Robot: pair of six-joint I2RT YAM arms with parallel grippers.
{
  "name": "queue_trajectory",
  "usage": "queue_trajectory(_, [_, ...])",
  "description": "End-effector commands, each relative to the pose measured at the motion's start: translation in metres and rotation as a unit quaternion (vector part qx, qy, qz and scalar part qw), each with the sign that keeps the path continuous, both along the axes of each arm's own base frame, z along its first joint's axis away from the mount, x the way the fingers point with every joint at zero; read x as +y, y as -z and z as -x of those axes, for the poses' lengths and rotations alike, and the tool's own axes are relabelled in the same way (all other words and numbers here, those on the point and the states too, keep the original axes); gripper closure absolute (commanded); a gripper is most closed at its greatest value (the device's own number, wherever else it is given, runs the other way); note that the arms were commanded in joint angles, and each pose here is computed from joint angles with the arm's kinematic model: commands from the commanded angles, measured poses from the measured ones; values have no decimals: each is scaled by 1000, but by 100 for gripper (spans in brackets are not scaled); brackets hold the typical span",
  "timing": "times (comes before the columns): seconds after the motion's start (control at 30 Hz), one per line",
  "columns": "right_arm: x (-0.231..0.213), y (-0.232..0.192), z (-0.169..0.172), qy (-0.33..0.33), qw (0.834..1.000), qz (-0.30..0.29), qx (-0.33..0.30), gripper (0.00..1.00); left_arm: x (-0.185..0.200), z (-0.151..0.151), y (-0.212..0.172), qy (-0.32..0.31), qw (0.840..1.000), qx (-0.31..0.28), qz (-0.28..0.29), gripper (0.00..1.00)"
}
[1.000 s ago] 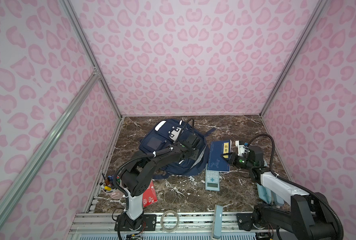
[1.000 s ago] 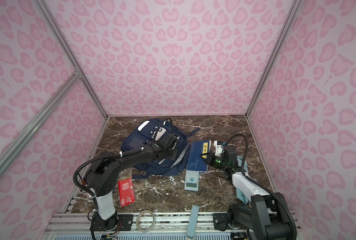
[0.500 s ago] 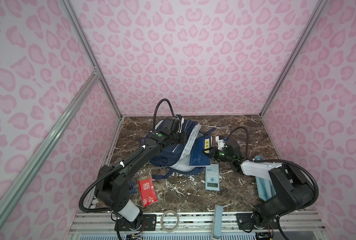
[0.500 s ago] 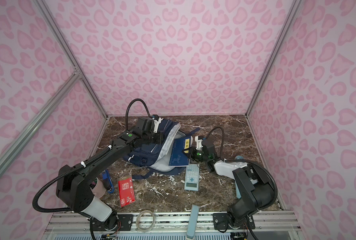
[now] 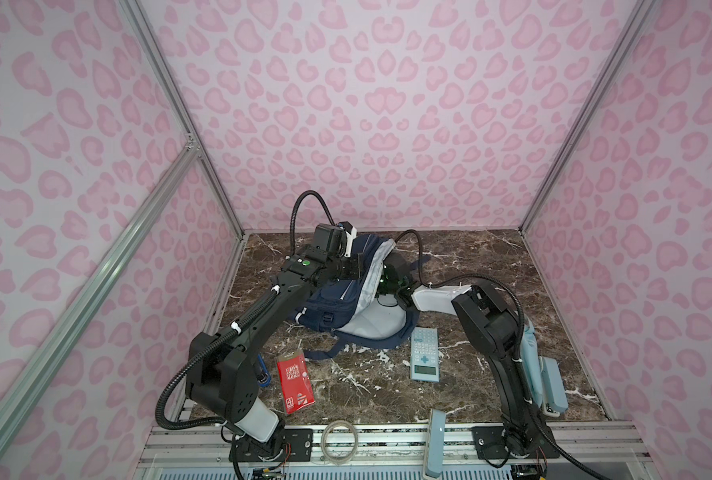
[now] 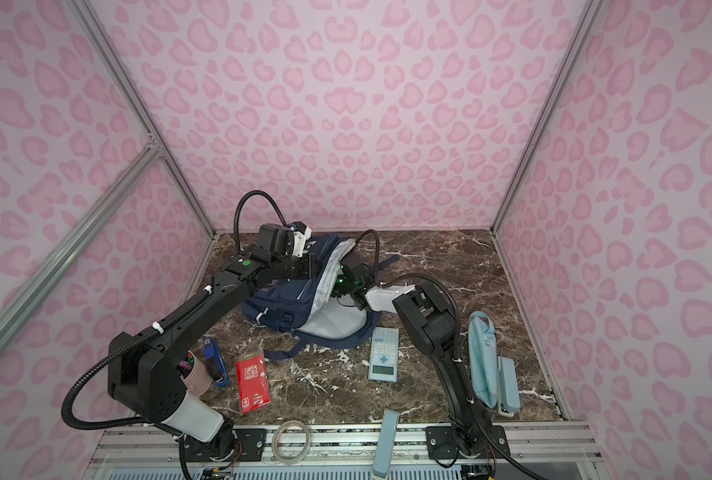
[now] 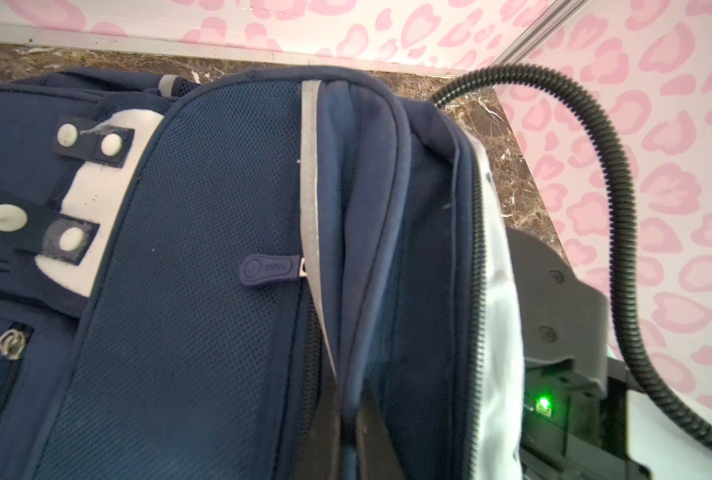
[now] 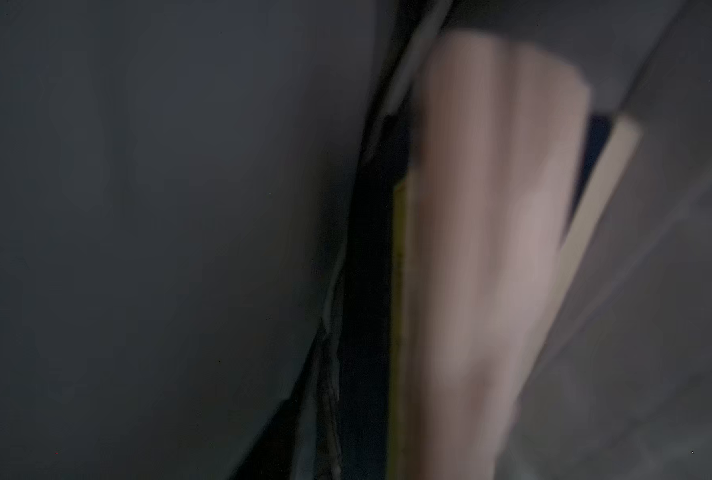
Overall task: Pack the student bag
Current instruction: 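Lower the blue book into the backpack opening with right gripper while left holds it open, then release the book and withdraw the right gripper toward the backpack's near edge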
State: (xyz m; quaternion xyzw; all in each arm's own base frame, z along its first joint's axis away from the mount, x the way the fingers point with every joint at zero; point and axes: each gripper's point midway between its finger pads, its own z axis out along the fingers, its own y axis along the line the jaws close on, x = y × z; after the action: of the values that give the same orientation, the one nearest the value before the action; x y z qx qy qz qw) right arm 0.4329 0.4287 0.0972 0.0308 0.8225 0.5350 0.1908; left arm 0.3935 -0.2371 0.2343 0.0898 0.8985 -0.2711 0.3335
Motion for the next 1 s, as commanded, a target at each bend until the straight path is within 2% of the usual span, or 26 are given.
queue_trajectory(0.0, [-17,10,5,10,999,45,-4,30,-7,-9,-26,3,999,-39,29,97])
queue_trajectory(0.3, [-124,-11,35,67,990,120,-11,30,-14,-19,-1,-14,998,-21,52,97])
queue_trajectory(0.5, [-169,-28,85,64,977,200,-42,38,-28,-18,53,-14,997,26,64,97])
queue_trajectory(0.6, [-181,-31,120,57,966,245,-66,32,-35,-26,79,-19,997,40,56,92])
queue_trajectory(0.63, [-179,-31,132,49,963,255,-75,29,-40,-28,85,-16,997,46,66,79])
queue_trajectory(0.7, [-167,-33,155,32,962,256,-91,22,-43,-31,88,-21,995,53,86,42])
queue_trajectory(0.77, [-153,-33,174,15,961,256,-107,20,-36,-33,78,-43,994,43,87,20])
queue_trajectory(0.8, [-146,-34,183,8,959,256,-118,20,-30,-32,70,-55,994,35,84,15])
queue_trajectory(0.9, [-123,-30,205,-5,956,252,-150,19,-6,-19,47,-93,992,17,81,8])
queue_trajectory(0.93, [-118,-28,207,-8,955,254,-156,15,1,-13,43,-104,991,15,85,5])
queue_trajectory(0.97, [-112,-23,209,-10,953,260,-157,4,10,-4,36,-114,989,10,95,3])
